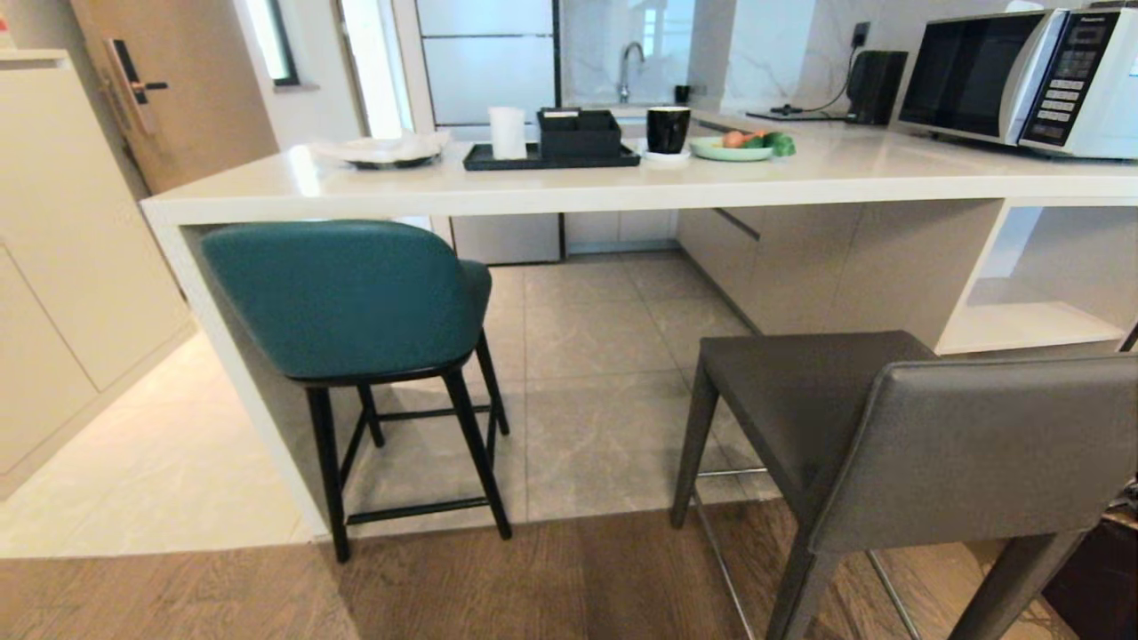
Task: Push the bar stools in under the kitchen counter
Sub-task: Pull the blue chair out from under the dining table
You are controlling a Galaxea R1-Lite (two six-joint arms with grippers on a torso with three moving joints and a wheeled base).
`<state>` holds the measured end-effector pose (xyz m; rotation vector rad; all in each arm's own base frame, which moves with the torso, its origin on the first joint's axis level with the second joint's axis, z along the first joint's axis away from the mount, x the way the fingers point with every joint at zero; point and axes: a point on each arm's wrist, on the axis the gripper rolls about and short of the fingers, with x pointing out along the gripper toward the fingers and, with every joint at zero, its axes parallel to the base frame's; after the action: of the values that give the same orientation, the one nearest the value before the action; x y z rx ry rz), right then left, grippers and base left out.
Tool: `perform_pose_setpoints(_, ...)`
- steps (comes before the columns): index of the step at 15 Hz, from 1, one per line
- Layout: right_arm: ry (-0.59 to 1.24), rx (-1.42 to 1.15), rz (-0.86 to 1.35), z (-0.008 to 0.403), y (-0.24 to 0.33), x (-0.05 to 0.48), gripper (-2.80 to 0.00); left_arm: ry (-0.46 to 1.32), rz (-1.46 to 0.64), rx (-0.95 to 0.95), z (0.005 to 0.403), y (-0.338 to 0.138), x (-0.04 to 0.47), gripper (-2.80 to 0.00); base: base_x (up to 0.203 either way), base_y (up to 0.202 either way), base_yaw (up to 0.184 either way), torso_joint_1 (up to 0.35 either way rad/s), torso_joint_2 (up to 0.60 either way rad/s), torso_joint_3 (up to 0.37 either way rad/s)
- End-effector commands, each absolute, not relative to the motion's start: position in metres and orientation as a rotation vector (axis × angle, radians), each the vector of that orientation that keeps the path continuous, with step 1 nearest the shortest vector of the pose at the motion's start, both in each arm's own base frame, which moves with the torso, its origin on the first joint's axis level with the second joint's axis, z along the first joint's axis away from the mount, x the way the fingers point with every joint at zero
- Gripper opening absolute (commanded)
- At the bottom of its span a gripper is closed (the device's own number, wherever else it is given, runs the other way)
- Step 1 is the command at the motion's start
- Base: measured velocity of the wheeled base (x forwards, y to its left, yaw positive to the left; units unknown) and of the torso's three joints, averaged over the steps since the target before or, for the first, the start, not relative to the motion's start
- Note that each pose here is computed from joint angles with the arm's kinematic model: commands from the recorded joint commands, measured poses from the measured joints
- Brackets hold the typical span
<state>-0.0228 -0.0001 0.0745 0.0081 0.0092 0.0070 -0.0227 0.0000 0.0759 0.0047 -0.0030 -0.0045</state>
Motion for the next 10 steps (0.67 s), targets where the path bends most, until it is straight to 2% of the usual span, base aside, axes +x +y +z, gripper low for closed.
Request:
perform_pose_setpoints(1,0.012,0.01,0.008,0.0741,-0.0001,-0.0226,-2.8,-0.002,-0.005,0.005,0.076,0.0,-0.0226,-2.8,0.0,0.197,-0.002,0.001,0.01,0.005)
perform_pose_setpoints(10,0.012,0.011,0.008,0.0741,-0.0001,-0.0226,-2.8,-0.002,-0.005,0.003,0.076,0.0,-0.0226,-2.8,0.0,0.197,-0.001,0.0,0.0,0.002)
